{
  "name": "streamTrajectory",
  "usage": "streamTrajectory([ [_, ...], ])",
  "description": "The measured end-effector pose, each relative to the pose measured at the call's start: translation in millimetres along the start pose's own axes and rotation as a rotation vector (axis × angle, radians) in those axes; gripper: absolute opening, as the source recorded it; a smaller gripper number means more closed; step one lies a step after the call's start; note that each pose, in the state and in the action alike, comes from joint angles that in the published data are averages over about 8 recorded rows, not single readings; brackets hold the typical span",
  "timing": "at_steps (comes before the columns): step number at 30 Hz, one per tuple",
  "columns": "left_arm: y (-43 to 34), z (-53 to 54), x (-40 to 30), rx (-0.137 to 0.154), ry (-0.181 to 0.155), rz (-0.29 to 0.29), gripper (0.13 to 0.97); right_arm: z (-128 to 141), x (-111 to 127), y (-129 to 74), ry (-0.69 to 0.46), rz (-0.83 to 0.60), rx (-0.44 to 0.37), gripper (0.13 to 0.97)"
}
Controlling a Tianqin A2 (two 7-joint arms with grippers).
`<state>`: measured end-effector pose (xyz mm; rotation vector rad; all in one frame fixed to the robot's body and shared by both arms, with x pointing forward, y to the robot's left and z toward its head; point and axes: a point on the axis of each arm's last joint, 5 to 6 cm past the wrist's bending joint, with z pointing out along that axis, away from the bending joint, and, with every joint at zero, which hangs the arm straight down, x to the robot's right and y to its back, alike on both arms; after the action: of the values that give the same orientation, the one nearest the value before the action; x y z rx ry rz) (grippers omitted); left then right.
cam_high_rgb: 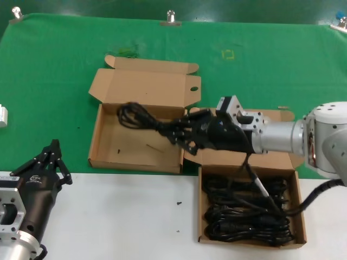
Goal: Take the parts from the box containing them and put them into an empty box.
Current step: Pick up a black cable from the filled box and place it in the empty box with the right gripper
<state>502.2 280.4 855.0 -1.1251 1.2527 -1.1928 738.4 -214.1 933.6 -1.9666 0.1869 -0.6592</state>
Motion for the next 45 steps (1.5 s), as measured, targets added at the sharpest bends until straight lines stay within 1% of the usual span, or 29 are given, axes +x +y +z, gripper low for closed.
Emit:
streamTrajectory([
  [8,0.0,0.0,0.0,0.000,0.000,0.000,0.139,8.1,8.9,-15.6,0.101,-0.025,0.008,0.204],
  [15,0.0,0.0,0.0,0.000,0.000,0.000,0.139,14.8,8.5,-21.2,0.128,-0.007,0.013,0.204],
  [22,0.0,0.0,0.0,0.000,0.000,0.000,0.139,24.1,0.3,-21.8,0.106,0.008,0.015,0.204],
  [28,0.0,0.0,0.0,0.000,0.000,0.000,0.139,29.6,-8.1,-18.0,0.072,0.005,0.007,0.204],
  [38,0.0,0.0,0.0,0.000,0.000,0.000,0.139,32.1,-16.2,-10.4,0.035,-0.004,-0.015,0.204],
  [45,0.0,0.0,0.0,0.000,0.000,0.000,0.139,31.6,-19.0,-8.5,0.005,0.002,-0.009,0.204],
])
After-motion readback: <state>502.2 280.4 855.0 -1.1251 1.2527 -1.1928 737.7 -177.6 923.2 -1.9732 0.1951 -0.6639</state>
